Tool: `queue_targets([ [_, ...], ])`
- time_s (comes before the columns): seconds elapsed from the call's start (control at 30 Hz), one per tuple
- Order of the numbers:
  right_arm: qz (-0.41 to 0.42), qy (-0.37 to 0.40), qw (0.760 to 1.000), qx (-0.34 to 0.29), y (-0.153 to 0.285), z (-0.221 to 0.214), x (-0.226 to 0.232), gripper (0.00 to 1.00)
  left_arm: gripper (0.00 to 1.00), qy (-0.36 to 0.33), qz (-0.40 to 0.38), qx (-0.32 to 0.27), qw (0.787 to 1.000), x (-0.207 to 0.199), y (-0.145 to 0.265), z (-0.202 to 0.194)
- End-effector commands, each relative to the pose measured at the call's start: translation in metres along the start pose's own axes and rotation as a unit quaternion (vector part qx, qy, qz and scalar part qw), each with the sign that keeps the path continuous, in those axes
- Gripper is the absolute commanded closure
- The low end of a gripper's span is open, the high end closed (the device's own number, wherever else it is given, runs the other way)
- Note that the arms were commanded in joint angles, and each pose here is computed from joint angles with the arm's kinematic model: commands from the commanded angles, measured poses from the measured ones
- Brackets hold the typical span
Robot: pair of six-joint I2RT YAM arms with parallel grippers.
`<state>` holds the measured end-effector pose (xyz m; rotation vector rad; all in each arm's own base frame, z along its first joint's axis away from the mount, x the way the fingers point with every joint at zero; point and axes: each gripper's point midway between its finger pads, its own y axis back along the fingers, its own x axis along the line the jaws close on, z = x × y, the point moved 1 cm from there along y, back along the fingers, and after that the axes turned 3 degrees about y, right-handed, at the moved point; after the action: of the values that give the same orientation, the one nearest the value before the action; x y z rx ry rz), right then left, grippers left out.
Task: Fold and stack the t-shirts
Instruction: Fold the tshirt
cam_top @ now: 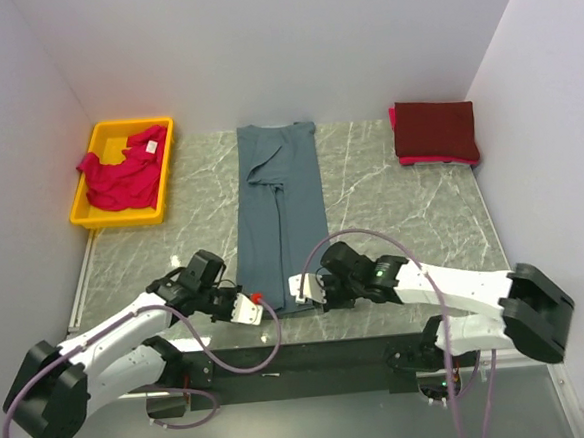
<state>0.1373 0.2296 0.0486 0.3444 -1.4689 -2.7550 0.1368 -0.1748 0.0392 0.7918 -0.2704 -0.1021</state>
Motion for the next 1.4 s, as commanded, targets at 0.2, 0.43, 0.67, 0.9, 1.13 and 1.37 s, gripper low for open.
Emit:
queue_targets([
  [0.2,-0.052,-0.041,0.996,-0.053,0.039,0.034,-0.039,1.00,1.00,0.043,0.031,-0.024,0.998,0.031,0.037,0.027],
  [0.43,-0.096,-0.015,0.994,-0.047,0.050,0.030,-0.096,1.00,1.00,0.018,0.090,-0.025,0.996,0.097,0.050,0.022],
  [0.67,-0.131,0.009,0.991,-0.033,0.050,0.021,-0.166,1.00,1.00,-0.005,0.136,-0.019,0.991,0.169,0.058,0.008],
  [0.9,-0.157,0.007,0.987,-0.034,0.049,0.014,-0.231,1.00,0.99,-0.019,0.167,-0.019,0.986,0.247,0.073,-0.003],
  [1.13,-0.174,0.009,0.985,-0.020,0.042,-0.001,-0.289,1.00,0.99,-0.017,0.173,-0.020,0.985,0.301,0.062,-0.025],
  [1.37,-0.187,0.004,0.982,-0.007,0.031,-0.017,-0.333,1.00,0.99,-0.022,0.191,-0.012,0.981,0.341,0.057,-0.045],
])
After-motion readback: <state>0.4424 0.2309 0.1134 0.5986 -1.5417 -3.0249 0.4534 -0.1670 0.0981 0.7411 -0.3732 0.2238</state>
